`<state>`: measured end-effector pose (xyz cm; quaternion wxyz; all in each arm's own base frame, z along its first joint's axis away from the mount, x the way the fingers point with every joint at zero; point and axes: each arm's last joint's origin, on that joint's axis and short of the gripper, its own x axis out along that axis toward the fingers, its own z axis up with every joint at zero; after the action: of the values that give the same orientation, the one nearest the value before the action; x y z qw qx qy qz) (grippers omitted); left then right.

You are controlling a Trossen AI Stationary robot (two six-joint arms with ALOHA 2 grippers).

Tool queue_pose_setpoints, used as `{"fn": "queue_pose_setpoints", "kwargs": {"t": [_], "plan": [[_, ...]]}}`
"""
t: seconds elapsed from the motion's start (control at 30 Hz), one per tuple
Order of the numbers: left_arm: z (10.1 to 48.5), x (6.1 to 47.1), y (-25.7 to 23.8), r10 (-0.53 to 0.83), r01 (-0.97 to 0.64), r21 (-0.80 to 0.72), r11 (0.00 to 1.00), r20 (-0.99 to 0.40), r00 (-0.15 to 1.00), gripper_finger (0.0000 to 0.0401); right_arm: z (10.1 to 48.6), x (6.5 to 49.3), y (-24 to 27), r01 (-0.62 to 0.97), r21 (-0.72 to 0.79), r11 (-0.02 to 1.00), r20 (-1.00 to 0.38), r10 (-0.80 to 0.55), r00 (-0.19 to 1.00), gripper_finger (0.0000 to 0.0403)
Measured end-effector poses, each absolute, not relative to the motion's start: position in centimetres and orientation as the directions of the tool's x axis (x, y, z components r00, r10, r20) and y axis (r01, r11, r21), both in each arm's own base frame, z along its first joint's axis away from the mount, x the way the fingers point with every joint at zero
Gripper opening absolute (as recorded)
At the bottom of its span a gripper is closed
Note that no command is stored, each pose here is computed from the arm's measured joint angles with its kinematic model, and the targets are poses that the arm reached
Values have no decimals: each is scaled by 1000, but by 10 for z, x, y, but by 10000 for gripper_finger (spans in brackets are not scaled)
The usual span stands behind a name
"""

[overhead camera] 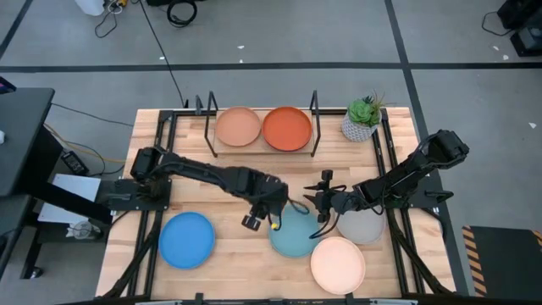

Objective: Place and stack plates onto a shelf
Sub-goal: Stack the light blue plate on top of the brown plate on the shelf

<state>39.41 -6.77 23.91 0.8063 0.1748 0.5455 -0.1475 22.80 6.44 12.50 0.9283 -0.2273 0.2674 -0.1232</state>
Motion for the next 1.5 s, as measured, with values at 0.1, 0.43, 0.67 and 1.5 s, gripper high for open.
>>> {"fn": "queue_pose_setpoints", "kwargs": {"t": [0.1, 0.43, 0.67, 1.5], "plan": [[235, 395, -80, -35, 447, 143, 883, -930, 366, 142, 125, 228, 64, 109, -488, 866, -440, -352, 826, 132], [207, 398, -123, -7, 554, 206, 807, -934, 357, 142, 125, 228, 64, 113, -487, 866, -435, -353, 829, 132], [185, 401, -144, -16, 628, 221, 746, -937, 348, 142, 126, 228, 64, 113, -484, 868, -431, -349, 832, 132], [149, 408, -155, -59, 664, 175, 727, -947, 315, 142, 130, 225, 64, 311, -591, 744, -312, -567, 763, 132]]}}
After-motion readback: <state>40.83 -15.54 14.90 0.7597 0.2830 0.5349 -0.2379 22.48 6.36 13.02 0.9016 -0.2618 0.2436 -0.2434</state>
